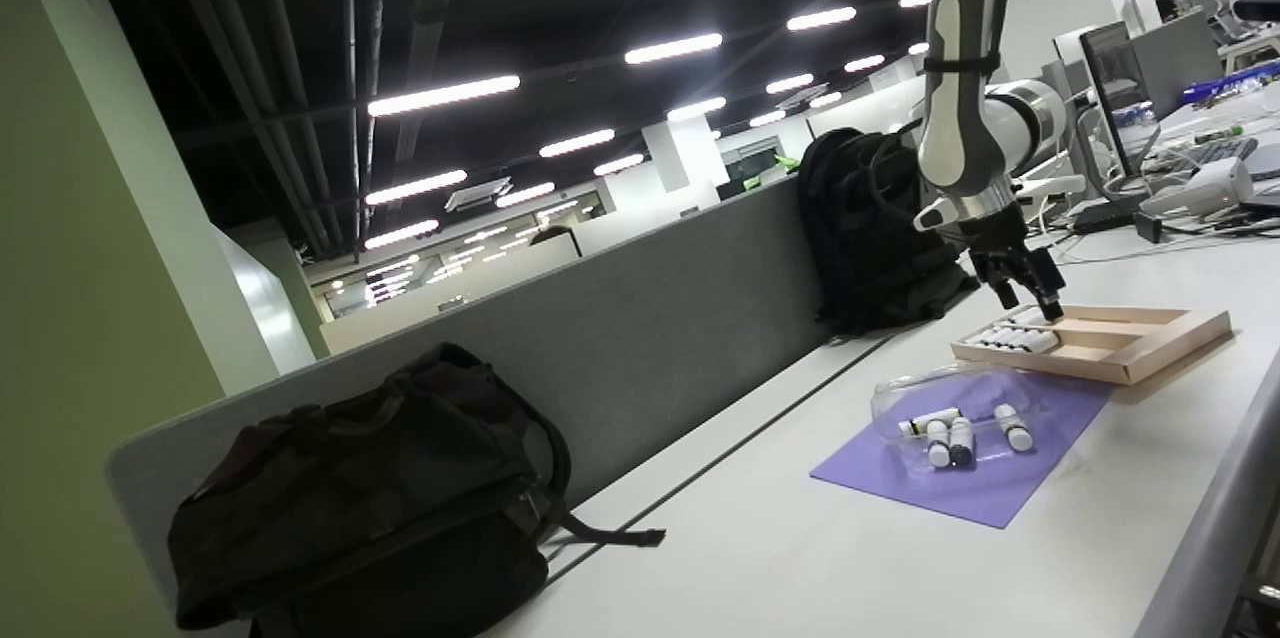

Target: Move the bottle from the tray to the container

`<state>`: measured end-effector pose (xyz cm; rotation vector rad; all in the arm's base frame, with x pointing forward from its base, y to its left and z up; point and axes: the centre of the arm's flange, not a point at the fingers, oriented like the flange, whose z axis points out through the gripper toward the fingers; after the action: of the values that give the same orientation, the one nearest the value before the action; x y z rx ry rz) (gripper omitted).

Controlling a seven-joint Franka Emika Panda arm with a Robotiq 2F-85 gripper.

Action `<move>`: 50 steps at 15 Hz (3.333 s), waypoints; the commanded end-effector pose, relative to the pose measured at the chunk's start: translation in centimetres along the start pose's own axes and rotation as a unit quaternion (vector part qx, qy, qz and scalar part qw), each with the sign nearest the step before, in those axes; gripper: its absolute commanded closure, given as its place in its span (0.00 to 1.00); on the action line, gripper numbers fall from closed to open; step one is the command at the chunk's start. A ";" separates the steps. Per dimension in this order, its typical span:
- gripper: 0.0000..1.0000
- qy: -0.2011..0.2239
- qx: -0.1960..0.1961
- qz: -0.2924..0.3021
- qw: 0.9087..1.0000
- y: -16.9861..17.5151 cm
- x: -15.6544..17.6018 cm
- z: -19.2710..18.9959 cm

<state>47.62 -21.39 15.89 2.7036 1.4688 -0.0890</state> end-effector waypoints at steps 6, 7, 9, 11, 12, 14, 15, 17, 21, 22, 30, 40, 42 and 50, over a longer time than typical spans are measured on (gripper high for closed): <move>0.00 -0.033 -0.055 -0.051 0.997 1.8 -2.5 5.9; 0.00 -0.033 -0.062 -0.058 0.996 1.7 -2.2 6.1; 0.00 -0.029 -0.071 -0.068 0.995 1.6 -1.7 5.9; 0.00 -0.028 -0.071 -0.066 0.995 1.5 -1.0 5.5; 0.00 -0.026 -0.068 -0.069 0.995 1.4 -0.7 5.4; 0.00 -0.031 -0.056 -0.066 0.996 1.2 -0.2 5.1; 0.00 -0.029 -0.052 -0.068 0.996 1.1 0.0 5.0; 0.00 -0.032 -0.044 -0.065 0.996 0.8 0.3 4.8; 0.00 -0.057 -0.012 -0.047 0.997 0.8 0.4 5.2; 0.00 -0.058 -0.008 -0.046 0.997 0.8 0.5 5.2; 0.00 -0.027 -0.032 -0.039 0.998 0.6 0.0 5.9; 0.00 0.007 -0.003 0.001 1.000 0.2 0.0 6.6; 0.00 0.013 0.001 0.007 1.000 0.0 0.1 6.7; 0.00 0.011 0.018 0.009 1.000 -0.9 0.5 7.7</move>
<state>47.18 -21.33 8.19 2.7346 1.4653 -0.0689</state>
